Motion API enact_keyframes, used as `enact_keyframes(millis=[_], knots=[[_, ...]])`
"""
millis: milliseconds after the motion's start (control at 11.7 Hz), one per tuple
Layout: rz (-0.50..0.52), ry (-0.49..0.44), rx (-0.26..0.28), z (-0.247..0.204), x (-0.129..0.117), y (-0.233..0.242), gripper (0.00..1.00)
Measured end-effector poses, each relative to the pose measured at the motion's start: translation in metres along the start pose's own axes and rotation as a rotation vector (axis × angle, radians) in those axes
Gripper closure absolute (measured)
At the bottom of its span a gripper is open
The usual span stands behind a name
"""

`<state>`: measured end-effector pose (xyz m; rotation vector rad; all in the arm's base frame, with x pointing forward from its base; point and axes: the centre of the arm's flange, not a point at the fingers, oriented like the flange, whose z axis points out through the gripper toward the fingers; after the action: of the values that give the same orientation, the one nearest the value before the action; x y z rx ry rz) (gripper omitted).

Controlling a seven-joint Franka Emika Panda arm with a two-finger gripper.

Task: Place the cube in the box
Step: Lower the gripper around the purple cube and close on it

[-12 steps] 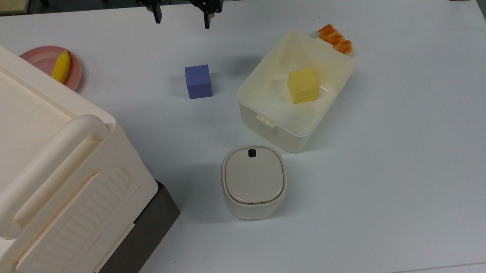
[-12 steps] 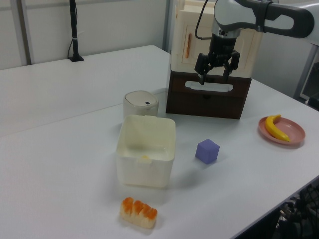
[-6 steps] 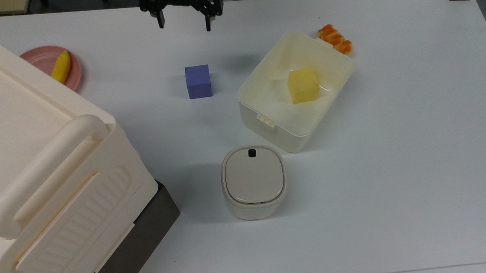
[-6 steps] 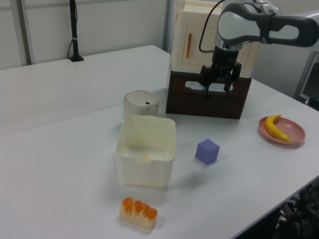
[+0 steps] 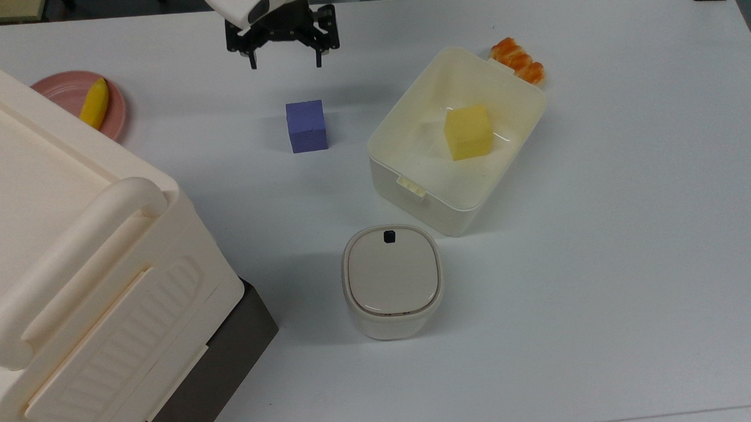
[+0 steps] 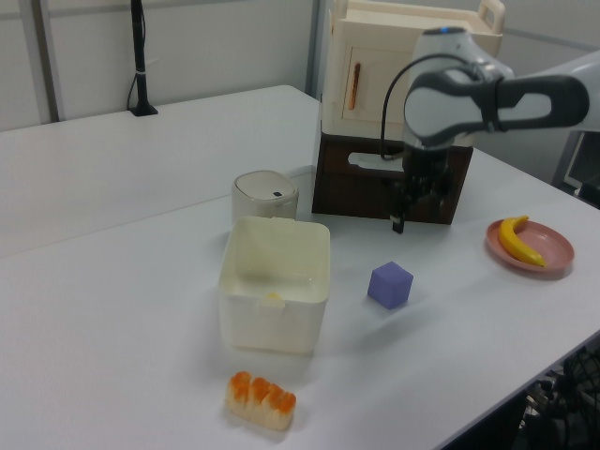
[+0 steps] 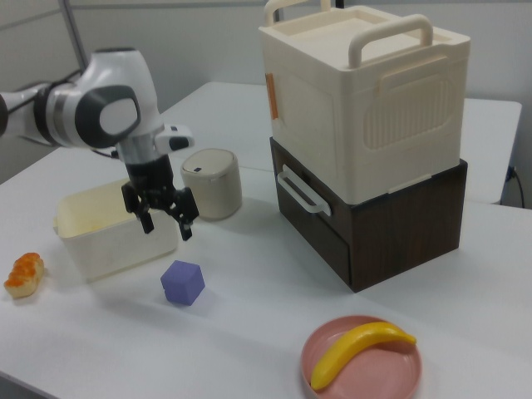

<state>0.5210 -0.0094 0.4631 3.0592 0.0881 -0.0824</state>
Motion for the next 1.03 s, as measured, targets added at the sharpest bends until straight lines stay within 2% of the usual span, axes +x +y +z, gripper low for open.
enact_keyframes(millis=[600,1028], knots=[[-0.061,-0.088,-0.066,0.077,0.018,-0.005,0.0],[-0.141,-0.097,-0.067,0.082,0.02,-0.017,0.0]])
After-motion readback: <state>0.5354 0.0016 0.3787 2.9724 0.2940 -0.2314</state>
